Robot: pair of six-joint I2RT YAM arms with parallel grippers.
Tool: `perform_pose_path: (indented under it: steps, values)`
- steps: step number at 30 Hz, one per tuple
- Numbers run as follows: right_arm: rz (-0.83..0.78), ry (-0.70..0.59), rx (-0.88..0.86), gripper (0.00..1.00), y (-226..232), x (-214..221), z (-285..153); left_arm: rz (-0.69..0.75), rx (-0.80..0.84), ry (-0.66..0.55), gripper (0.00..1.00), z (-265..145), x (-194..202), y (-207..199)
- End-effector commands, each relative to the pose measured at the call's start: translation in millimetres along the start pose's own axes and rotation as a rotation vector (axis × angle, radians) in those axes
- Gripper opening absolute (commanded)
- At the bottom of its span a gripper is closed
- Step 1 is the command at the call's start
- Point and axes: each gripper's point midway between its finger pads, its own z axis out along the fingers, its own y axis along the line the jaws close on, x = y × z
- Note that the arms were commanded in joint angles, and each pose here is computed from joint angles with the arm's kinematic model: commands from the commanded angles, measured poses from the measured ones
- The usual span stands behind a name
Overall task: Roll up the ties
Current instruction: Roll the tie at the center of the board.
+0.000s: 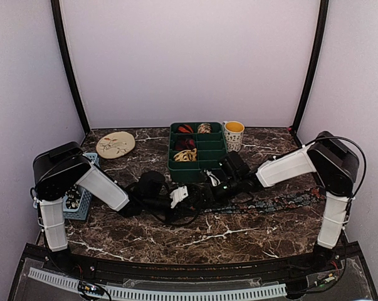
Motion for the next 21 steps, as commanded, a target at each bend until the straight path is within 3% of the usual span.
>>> perform_pose_path:
  steps: [1, 3, 7, 10, 15, 21]
  values:
    - [-0.022, 0.005, -0.014, 0.23, 7.9, -3.1, 8.2, -0.076, 0.041, 0.178, 0.25, 0.5, 56.3, -16.0]
    - [-0.015, 0.012, -0.007, 0.19, 4.0, -0.6, 10.9, -0.076, 0.04, 0.177, 0.25, 0.4, 56.0, -15.2]
    - [-0.009, 0.019, 0.006, 0.0, -1.4, 2.3, 12.7, -0.082, 0.037, 0.178, 0.26, 0.1, 56.5, -14.2]
    - [0.002, 0.024, 0.026, 0.0, -7.8, 4.9, 13.3, -0.085, 0.029, 0.168, 0.33, -1.8, 54.0, -11.9]
    - [0.018, 0.029, 0.037, 0.0, -13.3, 9.4, 14.9, -0.061, 0.017, 0.11, 0.53, -10.6, 32.6, -9.5]
    - [0.025, 0.028, 0.041, 0.0, -15.1, 9.9, 14.9, -0.027, -0.034, 0.062, 0.63, -20.2, 13.6, -1.5]
